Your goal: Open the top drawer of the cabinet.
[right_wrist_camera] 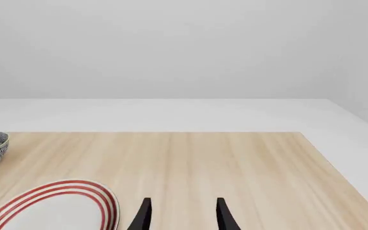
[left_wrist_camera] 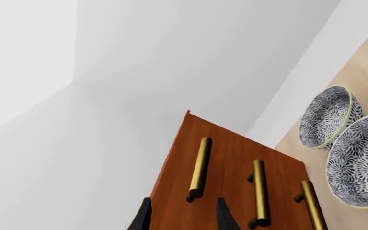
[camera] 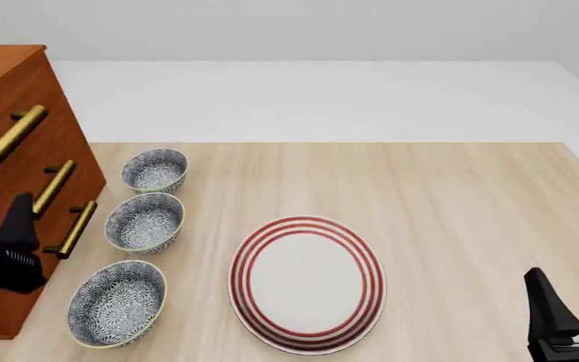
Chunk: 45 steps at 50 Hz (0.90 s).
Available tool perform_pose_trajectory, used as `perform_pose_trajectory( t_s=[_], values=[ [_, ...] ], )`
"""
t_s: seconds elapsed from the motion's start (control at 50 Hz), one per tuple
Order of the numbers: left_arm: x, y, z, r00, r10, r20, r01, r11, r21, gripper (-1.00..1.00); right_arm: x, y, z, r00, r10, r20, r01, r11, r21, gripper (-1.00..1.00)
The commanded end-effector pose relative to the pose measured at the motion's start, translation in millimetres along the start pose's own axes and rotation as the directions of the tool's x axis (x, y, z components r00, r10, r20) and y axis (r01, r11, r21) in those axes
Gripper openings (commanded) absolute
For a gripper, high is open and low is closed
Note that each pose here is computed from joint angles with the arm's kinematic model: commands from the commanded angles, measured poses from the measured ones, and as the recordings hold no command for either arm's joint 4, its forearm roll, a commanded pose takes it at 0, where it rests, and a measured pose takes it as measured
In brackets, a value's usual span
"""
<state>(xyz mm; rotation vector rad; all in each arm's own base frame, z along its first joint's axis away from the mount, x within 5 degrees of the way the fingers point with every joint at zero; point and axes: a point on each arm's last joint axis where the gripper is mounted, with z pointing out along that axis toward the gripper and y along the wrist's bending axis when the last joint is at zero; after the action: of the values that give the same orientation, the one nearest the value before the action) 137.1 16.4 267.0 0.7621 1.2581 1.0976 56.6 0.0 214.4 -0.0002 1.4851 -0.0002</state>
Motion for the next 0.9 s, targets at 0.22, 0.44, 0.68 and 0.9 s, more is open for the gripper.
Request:
perform_pose_trajectory(
  t_s=[0.22, 0.44, 0.68, 0.9],
  values=[
    [3.6, -1.3, 17, 1.0, 0.019, -0.021, -0.019, 1.0, 0.004, 1.0, 0, 0, 0, 1.0, 0.0, 0.0, 0.0, 1.0, 0.0, 1.0],
    [6.7, -4.0, 25, 0.999, 0.029, -0.034, -0.028, 1.0, 0.01, 1.0, 0, 0, 0, 1.0, 0.0, 0.0, 0.0, 1.0, 0.0, 1.0],
    [8.5, -2.6, 38, 0.998, 0.046, -0.043, -0.046, 0.999, 0.005, 1.0, 0, 0, 0, 1.0, 0.0, 0.0, 0.0, 1.0, 0.0, 1.0],
    [8.5, -0.4, 47, 0.998, 0.043, -0.046, -0.043, 0.999, 0.006, 1.0, 0, 0, 0, 1.0, 0.0, 0.0, 0.0, 1.0, 0.0, 1.0]
  ],
)
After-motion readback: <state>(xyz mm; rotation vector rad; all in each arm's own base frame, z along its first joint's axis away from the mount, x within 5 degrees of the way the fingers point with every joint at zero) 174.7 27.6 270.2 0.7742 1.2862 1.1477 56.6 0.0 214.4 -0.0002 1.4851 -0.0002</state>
